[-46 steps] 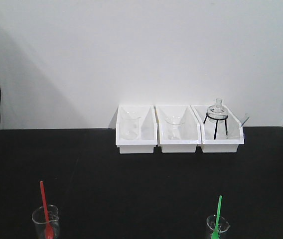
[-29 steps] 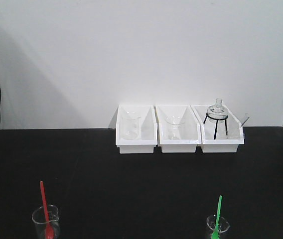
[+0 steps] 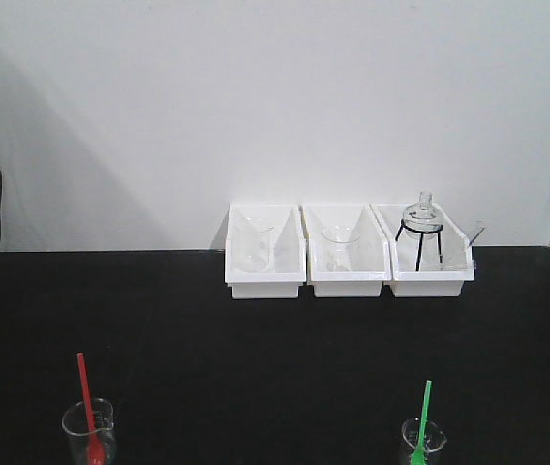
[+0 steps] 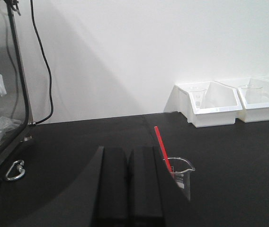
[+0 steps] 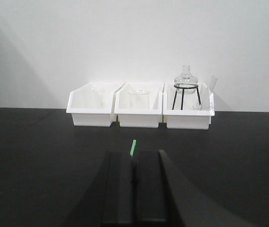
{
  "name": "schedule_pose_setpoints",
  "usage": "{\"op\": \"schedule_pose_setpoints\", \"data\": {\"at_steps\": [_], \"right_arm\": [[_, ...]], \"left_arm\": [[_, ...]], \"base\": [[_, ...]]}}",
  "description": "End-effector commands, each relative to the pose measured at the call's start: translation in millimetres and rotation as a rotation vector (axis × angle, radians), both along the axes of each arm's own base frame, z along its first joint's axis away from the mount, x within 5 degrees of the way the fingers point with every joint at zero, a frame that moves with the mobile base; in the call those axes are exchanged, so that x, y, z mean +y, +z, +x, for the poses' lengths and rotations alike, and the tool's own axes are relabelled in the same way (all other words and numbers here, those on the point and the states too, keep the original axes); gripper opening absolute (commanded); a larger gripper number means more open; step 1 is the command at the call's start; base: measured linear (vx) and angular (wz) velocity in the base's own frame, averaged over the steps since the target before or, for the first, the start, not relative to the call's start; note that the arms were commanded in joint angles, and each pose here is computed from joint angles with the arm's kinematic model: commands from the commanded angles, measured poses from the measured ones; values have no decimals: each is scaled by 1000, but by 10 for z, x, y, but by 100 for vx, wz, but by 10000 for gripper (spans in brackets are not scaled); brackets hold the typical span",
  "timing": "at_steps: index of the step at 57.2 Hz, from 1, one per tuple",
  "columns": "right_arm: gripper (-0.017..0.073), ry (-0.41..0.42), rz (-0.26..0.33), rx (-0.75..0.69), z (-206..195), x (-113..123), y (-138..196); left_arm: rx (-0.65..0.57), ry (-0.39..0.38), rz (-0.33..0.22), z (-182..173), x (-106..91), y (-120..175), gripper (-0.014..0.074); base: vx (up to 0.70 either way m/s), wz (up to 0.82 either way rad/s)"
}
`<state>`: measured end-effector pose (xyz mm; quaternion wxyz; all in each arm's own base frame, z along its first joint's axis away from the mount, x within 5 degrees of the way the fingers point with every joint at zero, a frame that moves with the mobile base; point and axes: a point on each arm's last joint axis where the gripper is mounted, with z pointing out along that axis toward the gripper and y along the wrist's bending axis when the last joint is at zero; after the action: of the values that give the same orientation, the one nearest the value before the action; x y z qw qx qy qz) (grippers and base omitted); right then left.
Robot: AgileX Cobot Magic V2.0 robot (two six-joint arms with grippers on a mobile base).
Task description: Sort red and green spoons into left cabinet
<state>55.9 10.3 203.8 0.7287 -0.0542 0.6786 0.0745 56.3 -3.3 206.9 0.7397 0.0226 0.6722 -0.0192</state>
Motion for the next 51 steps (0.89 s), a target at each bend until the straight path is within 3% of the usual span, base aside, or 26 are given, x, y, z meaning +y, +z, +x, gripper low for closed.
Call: {"op": "schedule_pose_setpoints", "data": {"at_steps": [1,21,28,40,51], "right_arm": [[-4,1,13,-126,-22,-1,94],[-4,9,45,-261,-56,0,216],[-4,13,65,-303,-78,-3,298],[-4,-1,53,-227,-163,-31,817],[-4,-12,21,-108,5,-9,1494]], "left_arm": [[-85,-1,-15,-18,4,31,-3],[-159,4,-19,-33,9,102,-3],[-197,5,-53,-52,17,194,-3],[-215,-9,-64,-121,11,723,-3],[-128,-14,-37,120,-14,1365,-3]], "base": [[0,0],[0,0],[0,0],[0,0],[0,0]]}}
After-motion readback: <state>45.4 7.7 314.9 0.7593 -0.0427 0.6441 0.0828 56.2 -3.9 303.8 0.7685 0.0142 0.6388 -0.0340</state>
